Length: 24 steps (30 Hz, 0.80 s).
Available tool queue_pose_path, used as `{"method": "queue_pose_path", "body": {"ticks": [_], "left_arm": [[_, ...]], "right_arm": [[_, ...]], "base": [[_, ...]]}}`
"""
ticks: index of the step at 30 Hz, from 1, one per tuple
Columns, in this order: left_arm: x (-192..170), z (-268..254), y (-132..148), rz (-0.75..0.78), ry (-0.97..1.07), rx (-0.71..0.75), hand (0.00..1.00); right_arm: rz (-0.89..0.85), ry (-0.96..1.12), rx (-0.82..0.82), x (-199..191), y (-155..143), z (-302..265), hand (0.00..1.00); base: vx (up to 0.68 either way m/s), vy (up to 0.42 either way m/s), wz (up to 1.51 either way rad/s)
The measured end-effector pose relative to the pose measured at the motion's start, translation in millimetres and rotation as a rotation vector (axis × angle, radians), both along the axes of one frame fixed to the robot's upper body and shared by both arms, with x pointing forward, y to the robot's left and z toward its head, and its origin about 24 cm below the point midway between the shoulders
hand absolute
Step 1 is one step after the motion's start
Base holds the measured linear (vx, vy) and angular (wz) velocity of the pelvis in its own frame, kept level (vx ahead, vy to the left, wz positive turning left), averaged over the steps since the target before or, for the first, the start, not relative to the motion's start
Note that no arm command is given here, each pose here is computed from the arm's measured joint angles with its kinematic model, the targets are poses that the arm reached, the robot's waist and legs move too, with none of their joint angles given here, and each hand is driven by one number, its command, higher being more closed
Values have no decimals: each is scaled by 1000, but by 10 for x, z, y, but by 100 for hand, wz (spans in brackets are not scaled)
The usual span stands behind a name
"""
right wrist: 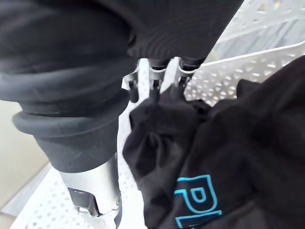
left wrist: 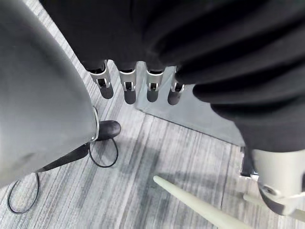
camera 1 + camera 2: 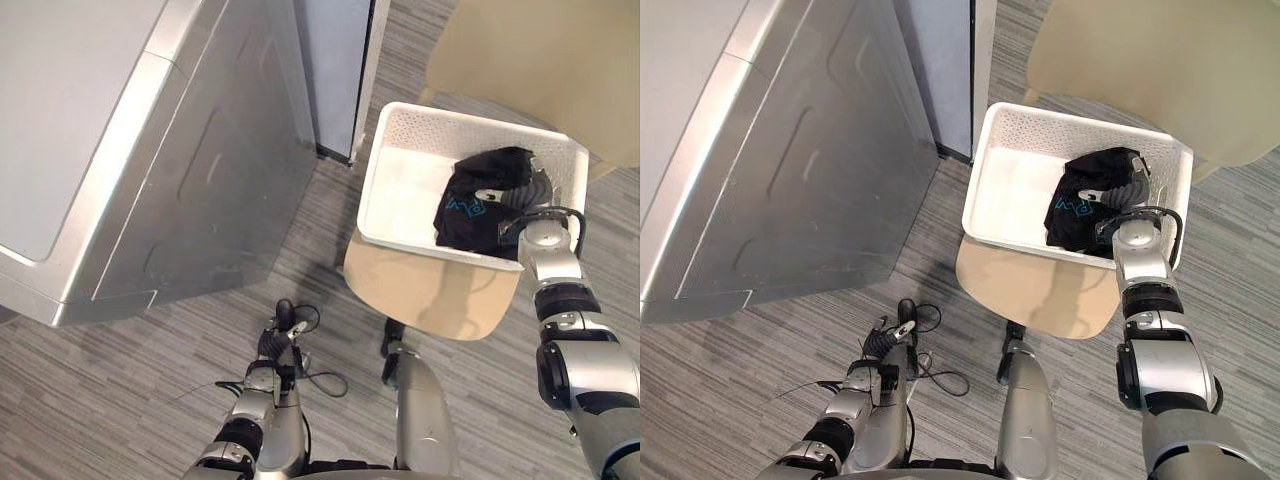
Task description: Pick up the laundry basket with both hands and put the clothes into the washing machine.
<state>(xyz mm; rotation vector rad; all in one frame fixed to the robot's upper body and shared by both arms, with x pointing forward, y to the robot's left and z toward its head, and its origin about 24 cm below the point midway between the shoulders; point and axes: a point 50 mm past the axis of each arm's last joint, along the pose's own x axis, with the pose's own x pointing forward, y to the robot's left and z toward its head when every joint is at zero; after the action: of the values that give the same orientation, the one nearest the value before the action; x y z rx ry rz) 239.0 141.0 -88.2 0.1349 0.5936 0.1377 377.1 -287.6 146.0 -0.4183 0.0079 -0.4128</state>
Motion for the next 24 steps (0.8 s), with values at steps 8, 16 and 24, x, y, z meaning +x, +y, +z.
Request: {"method": "queue_pose_path", "body": {"ticks": [8,16,24], "left_arm": [[65,68,-14,18,-34,-27,0],[303,311,-25,62,-142,-62,0],[386,468,-16,130,-216,-111,0]], "right_arm": [[-5,11,3,-3,-11,-23,0],[-10,-61,62,104,-35,301,0],[14,6,-30,184,84,288,100]], "base": [[-5,-12,-7],[-35,1,-5],[-25,11,16]]}}
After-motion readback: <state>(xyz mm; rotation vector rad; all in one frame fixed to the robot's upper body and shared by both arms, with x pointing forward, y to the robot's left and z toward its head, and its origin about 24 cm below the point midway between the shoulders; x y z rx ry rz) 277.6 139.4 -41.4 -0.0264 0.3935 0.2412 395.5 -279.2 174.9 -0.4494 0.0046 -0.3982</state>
